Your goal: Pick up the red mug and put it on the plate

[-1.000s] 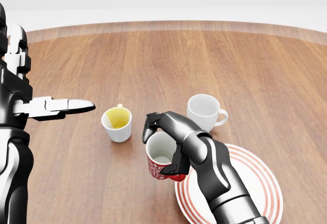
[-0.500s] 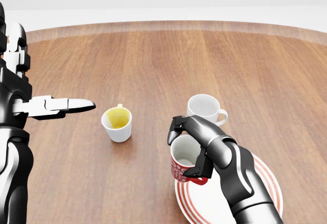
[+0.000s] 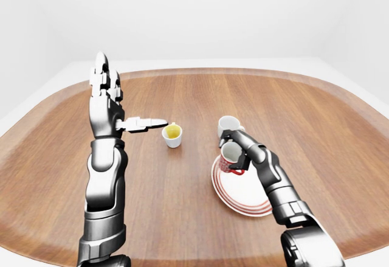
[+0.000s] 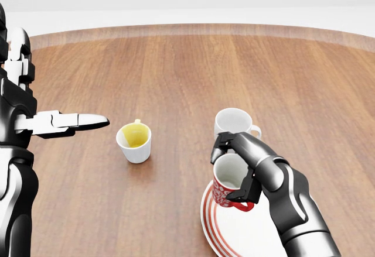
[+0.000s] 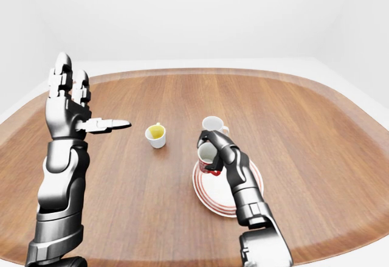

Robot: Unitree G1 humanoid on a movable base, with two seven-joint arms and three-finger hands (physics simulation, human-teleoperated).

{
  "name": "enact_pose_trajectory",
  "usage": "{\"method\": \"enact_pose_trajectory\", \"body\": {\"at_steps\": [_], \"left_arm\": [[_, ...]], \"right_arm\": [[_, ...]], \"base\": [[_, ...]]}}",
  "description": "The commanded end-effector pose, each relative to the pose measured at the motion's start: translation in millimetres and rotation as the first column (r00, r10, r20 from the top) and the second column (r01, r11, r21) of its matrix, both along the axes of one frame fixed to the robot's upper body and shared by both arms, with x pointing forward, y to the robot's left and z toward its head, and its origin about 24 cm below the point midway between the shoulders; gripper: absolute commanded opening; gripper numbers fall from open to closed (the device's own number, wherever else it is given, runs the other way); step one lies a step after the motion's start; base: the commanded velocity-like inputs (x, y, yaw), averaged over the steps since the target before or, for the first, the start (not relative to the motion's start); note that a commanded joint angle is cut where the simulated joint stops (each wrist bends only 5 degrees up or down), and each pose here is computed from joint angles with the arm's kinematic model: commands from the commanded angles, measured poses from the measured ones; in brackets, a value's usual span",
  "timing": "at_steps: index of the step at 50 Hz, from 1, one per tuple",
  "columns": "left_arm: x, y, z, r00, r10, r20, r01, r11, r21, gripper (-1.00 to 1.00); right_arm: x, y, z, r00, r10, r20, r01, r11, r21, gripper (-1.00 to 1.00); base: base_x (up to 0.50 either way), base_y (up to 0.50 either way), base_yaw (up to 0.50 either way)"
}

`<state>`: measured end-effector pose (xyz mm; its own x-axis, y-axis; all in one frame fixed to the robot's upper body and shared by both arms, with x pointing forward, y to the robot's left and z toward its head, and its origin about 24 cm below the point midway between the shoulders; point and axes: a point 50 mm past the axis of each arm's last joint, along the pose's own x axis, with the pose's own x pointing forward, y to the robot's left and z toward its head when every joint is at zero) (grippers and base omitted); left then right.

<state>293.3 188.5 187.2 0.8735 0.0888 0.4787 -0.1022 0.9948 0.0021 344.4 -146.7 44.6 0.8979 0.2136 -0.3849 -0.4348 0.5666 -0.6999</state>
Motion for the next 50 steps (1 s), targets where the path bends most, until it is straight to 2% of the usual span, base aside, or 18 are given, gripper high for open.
{"method": "enact_pose_trajectory", "body": {"at_steps": [1,25,50], "left_arm": [[-0.1,0,-1,1.000,0.001,-0.002,-0.001,1.000,-0.001,1.00],[0.7,0,-3,1.000,0.002,-0.012,-0.002,1.000,-0.001,1.00],[3.0,-1,-7,1.000,0.001,-0.030,-0.001,1.000,0.000,1.00]], "right_arm": [[1,-12,-5,0.999,-0.046,-0.012,0.046,0.999,-0.009,-1.00],[1,-37,-23,0.984,-0.162,-0.076,0.162,0.987,-0.003,-1.00],[-7,-54,-42,0.960,-0.243,-0.137,0.244,0.970,-0.014,-1.00]], "base": [[0.00,0.00,0.00],[0.00,0.00,0.00],[0.00,0.00,0.00]]}}
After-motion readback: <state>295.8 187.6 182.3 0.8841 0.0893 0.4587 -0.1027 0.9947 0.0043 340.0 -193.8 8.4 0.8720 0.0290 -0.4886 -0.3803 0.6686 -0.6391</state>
